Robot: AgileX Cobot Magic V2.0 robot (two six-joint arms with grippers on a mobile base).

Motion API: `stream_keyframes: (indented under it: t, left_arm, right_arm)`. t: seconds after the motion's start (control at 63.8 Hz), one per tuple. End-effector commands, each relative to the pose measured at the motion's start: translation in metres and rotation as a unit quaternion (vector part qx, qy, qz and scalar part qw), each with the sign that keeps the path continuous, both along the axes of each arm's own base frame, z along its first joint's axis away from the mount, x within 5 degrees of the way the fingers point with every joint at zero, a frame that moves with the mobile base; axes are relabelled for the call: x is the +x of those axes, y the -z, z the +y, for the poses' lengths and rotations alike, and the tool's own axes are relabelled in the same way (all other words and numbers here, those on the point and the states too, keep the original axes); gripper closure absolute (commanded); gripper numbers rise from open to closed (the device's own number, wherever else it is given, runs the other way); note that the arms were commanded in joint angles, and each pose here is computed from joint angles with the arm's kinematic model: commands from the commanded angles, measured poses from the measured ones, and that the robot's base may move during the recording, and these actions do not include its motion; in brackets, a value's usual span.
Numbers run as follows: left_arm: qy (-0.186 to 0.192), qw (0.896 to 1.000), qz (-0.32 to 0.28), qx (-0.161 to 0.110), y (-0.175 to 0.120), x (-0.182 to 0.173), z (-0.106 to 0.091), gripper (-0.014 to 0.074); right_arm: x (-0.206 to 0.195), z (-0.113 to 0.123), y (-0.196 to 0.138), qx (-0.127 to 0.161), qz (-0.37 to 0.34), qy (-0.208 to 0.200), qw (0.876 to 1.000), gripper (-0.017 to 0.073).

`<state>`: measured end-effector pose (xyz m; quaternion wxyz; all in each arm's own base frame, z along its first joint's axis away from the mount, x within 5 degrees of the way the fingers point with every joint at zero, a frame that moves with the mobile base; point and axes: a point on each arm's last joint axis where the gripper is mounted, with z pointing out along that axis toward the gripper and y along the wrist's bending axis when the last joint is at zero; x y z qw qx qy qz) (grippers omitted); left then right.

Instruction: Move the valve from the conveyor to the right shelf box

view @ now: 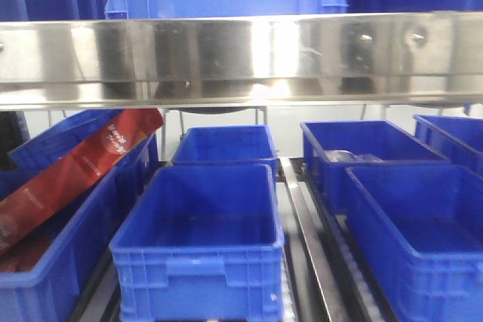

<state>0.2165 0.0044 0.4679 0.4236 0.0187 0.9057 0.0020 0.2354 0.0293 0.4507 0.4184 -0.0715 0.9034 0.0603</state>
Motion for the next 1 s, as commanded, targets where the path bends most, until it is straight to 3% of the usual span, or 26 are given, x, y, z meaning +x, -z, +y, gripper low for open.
stream_keyframes:
  t: [0.0,0.486,0.987]
  left_arm:
    - [0.0,1.0,-0.031,-0.002,-0.009,-0.003,-0.001,0.0704]
    - [0.0,0.999,-0.038,-0.002,-0.01,-0.002,-0.001,0.0704]
    - [-0.006,0.985,-0.171,0.0,-0.031,0.009,0.0,0.0704]
  right_arm:
    - [-0.001,-0.001,-0.011,-0.001,-0.041,0.001,0.999,0.0713]
    - [-0.001,-0.001,-0.011,-0.001,-0.041,0.001,0.999,0.0713]
    - [-0.001,-0.001,-0.011,-0.001,-0.041,0.001,0.999,0.0713]
